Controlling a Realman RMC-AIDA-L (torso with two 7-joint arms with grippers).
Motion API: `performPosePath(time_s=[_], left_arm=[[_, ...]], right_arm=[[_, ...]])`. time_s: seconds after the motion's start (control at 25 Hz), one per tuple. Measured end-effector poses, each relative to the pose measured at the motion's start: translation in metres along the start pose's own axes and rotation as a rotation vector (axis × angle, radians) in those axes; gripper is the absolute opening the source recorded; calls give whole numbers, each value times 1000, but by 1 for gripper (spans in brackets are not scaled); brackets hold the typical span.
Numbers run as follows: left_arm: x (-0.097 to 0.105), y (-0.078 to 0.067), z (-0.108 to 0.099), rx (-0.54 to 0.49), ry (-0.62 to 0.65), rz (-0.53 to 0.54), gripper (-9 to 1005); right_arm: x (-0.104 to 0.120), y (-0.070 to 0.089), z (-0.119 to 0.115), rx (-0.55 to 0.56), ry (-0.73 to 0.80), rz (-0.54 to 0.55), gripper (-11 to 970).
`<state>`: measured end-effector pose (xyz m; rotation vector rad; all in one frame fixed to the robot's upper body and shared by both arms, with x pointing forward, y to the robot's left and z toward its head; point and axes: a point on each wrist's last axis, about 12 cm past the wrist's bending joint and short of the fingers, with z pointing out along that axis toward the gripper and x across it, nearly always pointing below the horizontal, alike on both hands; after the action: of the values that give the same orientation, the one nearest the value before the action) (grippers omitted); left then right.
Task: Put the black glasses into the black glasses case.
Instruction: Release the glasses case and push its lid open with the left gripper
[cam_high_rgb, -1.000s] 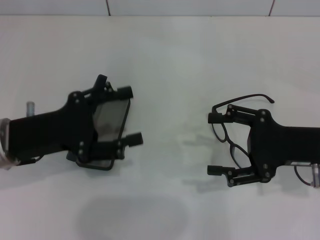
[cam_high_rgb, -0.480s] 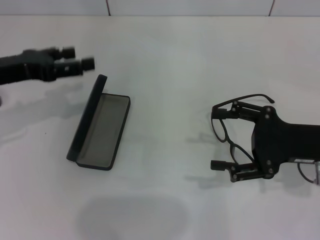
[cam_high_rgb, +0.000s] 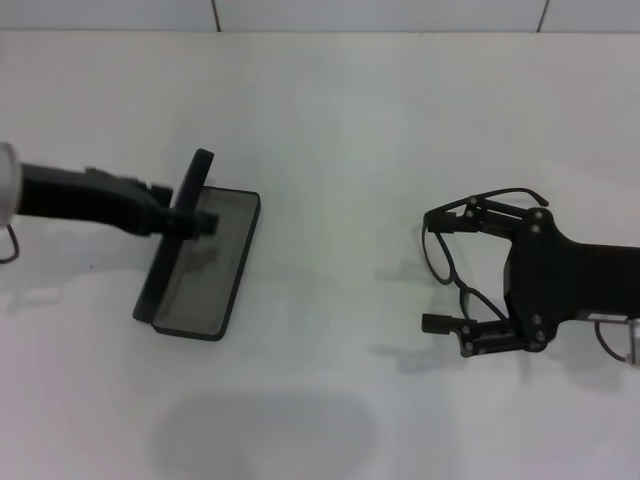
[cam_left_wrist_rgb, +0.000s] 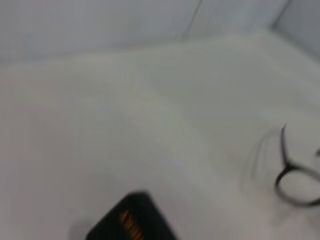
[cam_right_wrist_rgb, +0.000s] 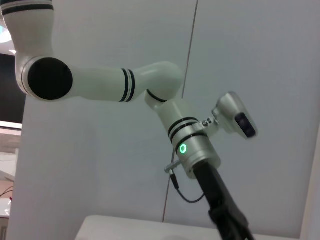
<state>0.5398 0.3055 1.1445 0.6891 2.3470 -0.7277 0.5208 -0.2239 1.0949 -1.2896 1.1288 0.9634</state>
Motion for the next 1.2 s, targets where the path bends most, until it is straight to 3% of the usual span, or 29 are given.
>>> performPosePath(time_s=[0.2, 0.6, 1.04, 1.2], left_arm=[[-5, 1, 16, -83, 54, -12, 877], [-8, 1, 19, -113, 81, -25, 834], [-21, 2, 20, -130, 90, 4, 401], [-26, 1, 21, -141, 99, 20, 332]], right_arm=[[0, -1, 1, 4, 5, -3, 884], [1, -4, 2, 13, 16, -7, 884], [1, -3, 1, 15, 17, -10, 884], [2, -2, 1, 16, 18, -18, 884]])
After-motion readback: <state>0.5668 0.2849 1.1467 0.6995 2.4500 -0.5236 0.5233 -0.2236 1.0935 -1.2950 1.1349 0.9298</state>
